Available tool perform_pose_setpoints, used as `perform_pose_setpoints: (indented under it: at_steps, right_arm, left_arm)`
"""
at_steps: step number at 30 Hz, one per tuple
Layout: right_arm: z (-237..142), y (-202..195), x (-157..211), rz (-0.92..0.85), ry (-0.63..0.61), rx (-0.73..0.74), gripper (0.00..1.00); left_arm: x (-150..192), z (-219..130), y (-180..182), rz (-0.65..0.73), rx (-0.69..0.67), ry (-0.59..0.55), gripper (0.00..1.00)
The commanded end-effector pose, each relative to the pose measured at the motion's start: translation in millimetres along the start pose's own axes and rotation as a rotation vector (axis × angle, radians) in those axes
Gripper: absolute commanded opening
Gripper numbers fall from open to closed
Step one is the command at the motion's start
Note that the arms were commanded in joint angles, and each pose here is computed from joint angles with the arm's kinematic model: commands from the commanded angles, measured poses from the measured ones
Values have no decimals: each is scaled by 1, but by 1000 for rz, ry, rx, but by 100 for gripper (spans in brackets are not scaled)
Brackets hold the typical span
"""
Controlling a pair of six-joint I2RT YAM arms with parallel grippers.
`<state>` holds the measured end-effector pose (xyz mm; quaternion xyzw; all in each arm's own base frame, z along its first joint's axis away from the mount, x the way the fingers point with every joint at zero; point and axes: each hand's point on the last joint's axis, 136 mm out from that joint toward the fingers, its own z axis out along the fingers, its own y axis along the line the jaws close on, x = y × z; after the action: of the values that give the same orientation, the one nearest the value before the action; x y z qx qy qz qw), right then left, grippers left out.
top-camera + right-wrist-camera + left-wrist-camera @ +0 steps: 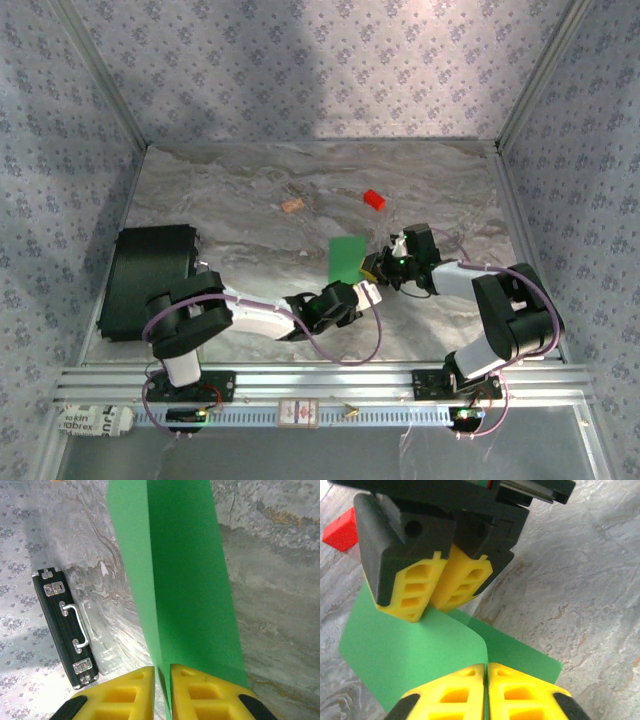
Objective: Fold a paper plane with a square sheet of paper (pick it up from the middle)
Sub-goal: Fold the triangle a second time at the center of the table.
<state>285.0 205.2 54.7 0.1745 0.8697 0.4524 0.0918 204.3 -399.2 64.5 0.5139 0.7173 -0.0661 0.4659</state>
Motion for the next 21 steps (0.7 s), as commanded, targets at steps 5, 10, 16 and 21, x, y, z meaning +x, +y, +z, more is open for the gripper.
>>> perform_pose_setpoints:
  at_steps: [5, 10, 16, 21]
  right_arm:
    - [-8, -8, 2, 5, -23, 39, 23]
    - [-25, -13, 4, -28, -75, 103, 33]
    - [-41, -7, 14, -65, -98, 99, 35]
    - [-38, -1, 31, -86, -57, 70, 26]
  left_arm:
    - [-11, -14, 13, -234, 84, -4, 0]
    - [-11, -20, 25, -516, 235, -28, 0]
    - [-3, -22, 30, -697, 371, -6, 0]
    - [3, -23, 37, -774, 402, -4, 0]
